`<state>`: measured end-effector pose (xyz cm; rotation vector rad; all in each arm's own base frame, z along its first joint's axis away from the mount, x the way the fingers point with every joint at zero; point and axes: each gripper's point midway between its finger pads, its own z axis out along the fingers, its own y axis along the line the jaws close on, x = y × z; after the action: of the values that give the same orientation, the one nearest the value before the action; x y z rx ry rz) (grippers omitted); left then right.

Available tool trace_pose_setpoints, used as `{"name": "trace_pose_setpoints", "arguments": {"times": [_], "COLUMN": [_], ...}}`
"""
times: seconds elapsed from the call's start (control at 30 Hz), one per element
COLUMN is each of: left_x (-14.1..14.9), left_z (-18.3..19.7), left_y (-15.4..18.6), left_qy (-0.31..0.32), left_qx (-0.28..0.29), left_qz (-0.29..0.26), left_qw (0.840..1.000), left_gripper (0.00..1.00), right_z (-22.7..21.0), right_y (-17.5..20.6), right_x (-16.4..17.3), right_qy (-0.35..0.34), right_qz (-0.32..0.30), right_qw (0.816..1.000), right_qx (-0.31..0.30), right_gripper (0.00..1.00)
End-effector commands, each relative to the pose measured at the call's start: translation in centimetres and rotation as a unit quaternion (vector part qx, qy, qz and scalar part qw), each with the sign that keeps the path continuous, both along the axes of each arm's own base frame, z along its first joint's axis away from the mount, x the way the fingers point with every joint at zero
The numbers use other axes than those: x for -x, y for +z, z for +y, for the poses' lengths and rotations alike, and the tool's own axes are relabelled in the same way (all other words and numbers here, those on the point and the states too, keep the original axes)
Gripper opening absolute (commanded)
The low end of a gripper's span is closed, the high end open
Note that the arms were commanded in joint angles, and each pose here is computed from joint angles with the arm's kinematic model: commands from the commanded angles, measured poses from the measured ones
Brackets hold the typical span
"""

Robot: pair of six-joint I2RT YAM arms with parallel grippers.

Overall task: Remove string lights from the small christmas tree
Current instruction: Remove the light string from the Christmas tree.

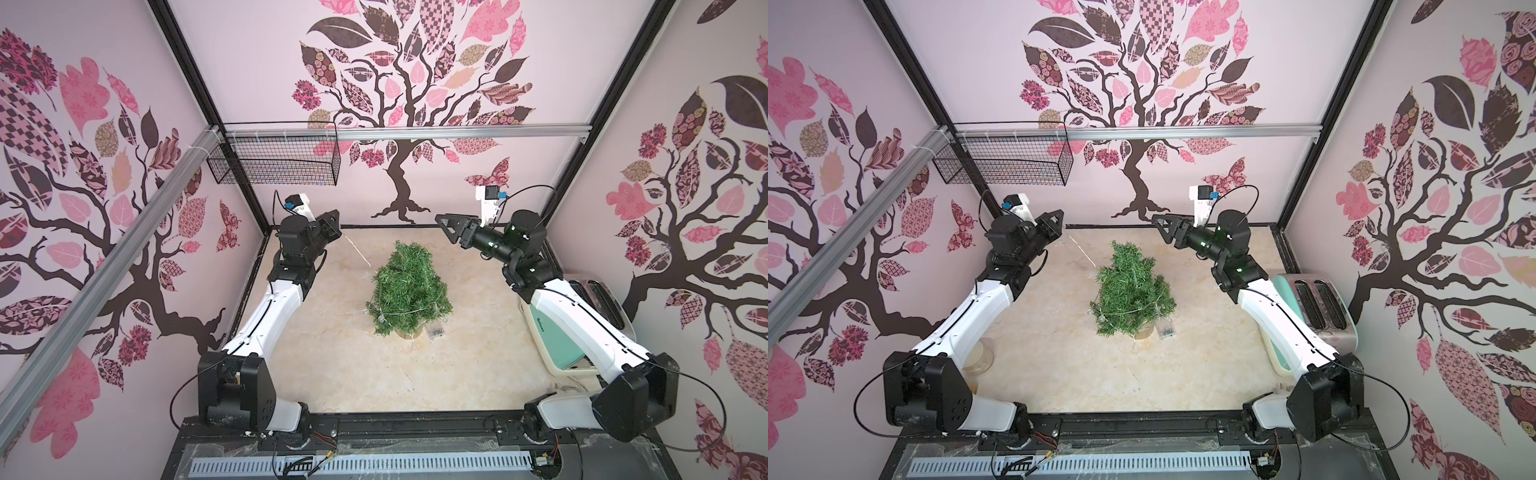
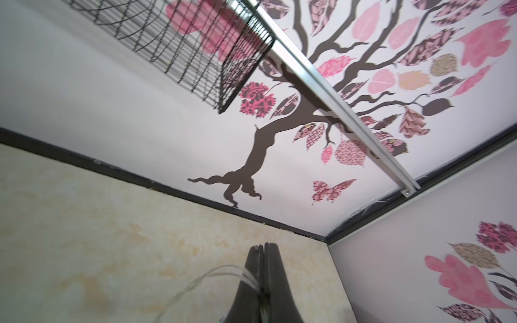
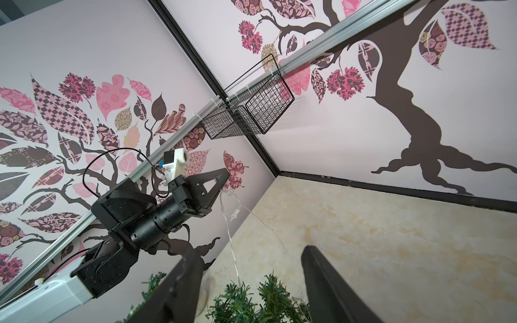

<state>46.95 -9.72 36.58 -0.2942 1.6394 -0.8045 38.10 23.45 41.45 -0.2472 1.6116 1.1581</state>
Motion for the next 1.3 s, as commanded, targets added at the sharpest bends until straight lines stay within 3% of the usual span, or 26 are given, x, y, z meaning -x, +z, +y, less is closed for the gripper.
{"name": "trace_pose_setpoints", "arguments": {"times": [0.0, 0.27, 0.57, 0.77, 1.27], "left_x": [0.4, 2.3, 4.5, 5.7, 8.9], "left_z": [-2.2, -6.7, -9.1, -11.3, -8.1], "left_y": [3.2, 6.6, 9.2, 10.1, 12.3], "left_qy": [-0.065, -0.17, -0.219, -0.283, -0.19], "left_qx": [0.027, 0.042, 0.043, 0.06, 0.009], "left_qz": [-0.05, -0.098, -0.126, -0.151, -0.148], "left_qw": [0.996, 0.98, 0.967, 0.945, 0.971], "left_gripper": [0.0, 0.0, 0.0, 0.0, 0.0], "right_z": [0.0, -0.1, -0.2, -0.2, -0.8], "right_y": [1.5, 1.5, 1.9, 1.8, 3.3], "right_x": [0.9, 1.2, 1.6, 1.8, 3.5], "right_qy": [0.009, 0.01, 0.012, 0.015, 0.015], "right_qz": [-0.023, -0.025, -0.029, -0.03, -0.049], "right_qw": [1.0, 1.0, 0.999, 0.999, 0.998], "right_qx": [-0.01, -0.007, -0.011, -0.013, -0.021], "right_gripper": [0.62, 0.62, 0.62, 0.62, 0.63]}}
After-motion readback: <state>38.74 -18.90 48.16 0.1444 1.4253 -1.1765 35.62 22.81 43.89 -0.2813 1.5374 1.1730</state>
